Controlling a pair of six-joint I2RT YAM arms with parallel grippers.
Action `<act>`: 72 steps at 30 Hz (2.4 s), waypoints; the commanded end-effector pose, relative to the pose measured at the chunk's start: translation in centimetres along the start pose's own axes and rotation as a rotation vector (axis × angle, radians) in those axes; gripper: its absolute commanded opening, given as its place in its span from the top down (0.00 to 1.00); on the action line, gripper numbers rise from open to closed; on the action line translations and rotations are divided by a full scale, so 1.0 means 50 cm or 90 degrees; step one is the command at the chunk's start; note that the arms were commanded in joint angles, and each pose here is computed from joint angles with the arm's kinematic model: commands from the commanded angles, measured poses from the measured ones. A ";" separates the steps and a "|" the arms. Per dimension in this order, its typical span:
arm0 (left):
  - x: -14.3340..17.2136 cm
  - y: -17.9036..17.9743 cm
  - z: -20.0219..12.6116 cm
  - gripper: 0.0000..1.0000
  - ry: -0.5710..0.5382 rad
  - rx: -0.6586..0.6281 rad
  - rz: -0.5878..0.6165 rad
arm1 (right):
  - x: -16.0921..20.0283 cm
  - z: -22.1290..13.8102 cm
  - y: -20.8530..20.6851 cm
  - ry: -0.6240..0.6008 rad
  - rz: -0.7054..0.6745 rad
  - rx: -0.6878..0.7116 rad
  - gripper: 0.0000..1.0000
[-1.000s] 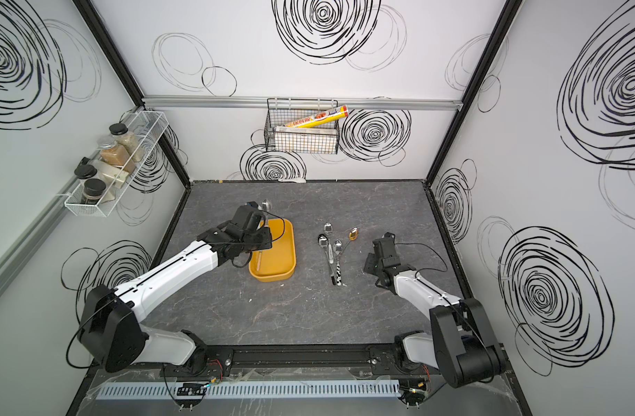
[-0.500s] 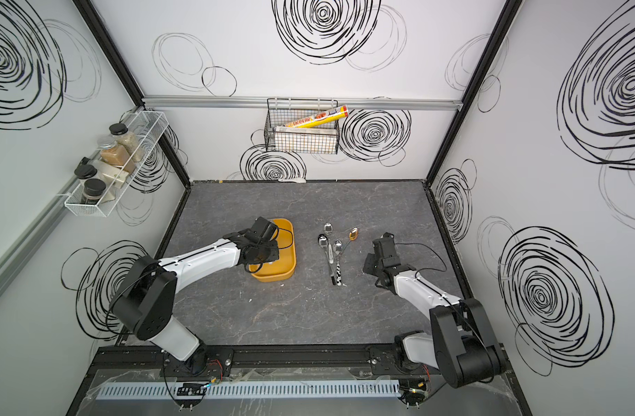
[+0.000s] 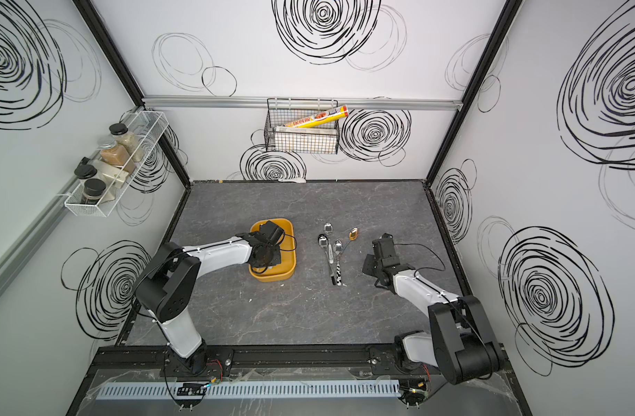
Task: Put the spoon into the storage box
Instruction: Place the spoon in the storage box, then pick up the spoon from the center of the board.
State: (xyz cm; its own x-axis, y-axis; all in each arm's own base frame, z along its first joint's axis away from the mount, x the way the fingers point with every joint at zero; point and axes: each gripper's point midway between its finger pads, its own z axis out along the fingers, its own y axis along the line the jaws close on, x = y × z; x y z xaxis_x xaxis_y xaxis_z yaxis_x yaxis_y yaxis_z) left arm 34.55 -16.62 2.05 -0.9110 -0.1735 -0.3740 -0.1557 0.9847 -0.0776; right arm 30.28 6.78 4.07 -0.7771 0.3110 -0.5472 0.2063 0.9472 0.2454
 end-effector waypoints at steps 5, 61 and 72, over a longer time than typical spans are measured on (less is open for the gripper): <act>-0.023 -0.009 0.025 0.98 -0.015 -0.006 0.010 | -0.006 -0.001 0.005 -0.005 -0.006 -0.008 0.77; 0.002 0.099 -0.399 0.27 -0.284 0.194 0.025 | 0.142 0.035 0.152 0.205 -0.260 0.064 0.75; 0.002 0.098 -0.396 0.28 -0.283 0.194 0.024 | 0.174 0.056 0.143 0.224 -0.278 0.085 0.85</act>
State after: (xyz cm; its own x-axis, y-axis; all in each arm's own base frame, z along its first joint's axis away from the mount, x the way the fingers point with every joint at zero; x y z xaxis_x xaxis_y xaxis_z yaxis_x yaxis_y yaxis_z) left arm 25.65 -11.19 19.59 -0.6733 -0.1945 -0.7133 0.0313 0.9564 -0.2903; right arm 28.67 17.92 1.44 -0.9239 -0.1039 -0.3682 -0.1184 0.9928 0.0168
